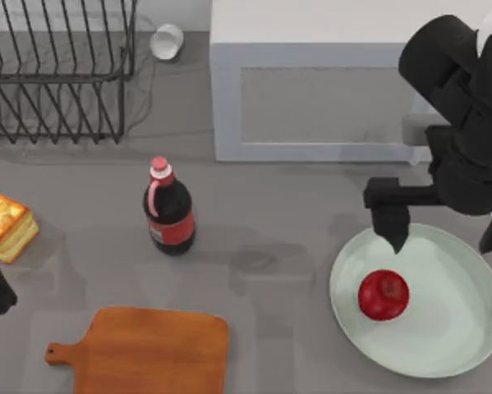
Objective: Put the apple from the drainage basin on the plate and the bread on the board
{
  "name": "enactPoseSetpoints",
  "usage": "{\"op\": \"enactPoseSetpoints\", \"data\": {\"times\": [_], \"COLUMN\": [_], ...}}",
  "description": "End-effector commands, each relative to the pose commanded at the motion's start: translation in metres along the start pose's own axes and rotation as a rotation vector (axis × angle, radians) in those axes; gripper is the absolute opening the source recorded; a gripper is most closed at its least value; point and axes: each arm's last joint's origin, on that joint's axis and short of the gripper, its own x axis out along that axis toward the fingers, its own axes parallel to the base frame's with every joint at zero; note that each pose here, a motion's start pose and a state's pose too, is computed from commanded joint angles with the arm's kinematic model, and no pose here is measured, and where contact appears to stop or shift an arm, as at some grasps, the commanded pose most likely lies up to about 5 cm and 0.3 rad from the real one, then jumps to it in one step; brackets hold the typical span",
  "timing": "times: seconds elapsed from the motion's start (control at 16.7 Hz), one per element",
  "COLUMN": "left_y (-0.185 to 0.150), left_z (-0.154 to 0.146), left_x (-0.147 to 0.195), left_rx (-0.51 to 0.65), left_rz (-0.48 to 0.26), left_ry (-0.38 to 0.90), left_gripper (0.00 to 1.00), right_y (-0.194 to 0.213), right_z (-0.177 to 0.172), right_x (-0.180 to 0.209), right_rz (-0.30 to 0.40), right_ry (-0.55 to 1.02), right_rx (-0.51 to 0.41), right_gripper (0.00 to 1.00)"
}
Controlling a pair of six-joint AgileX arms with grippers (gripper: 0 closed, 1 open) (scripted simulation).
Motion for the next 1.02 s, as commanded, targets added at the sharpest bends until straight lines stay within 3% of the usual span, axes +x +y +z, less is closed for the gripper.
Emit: {"op": "enactPoseSetpoints", "data": {"times": [0.54, 0.78, 1.02], "left_y": [0.000, 0.000, 0.000], "left_z": [0.000, 0.000, 0.000], "left_x": [0.000, 0.000, 0.000], "left_rx": [0.000, 0.000, 0.000], "left_rz": [0.000, 0.000, 0.000], "left_ry": [0.000, 0.000, 0.000], "left_gripper": [1.00, 1.00, 1.00], "right_y": [-0.010, -0.041, -0.082], "right_z": [-0.006, -0.030, -0.076], "right_x": [-0.004, -0.017, -0.025], "right_rz": [0.024, 0.099, 0.179], "right_ry": [-0.047, -0.227, -0.537], "right_rx": [0.001, -0.001, -0.003], "right_gripper": [1.00, 1.00, 1.00]}}
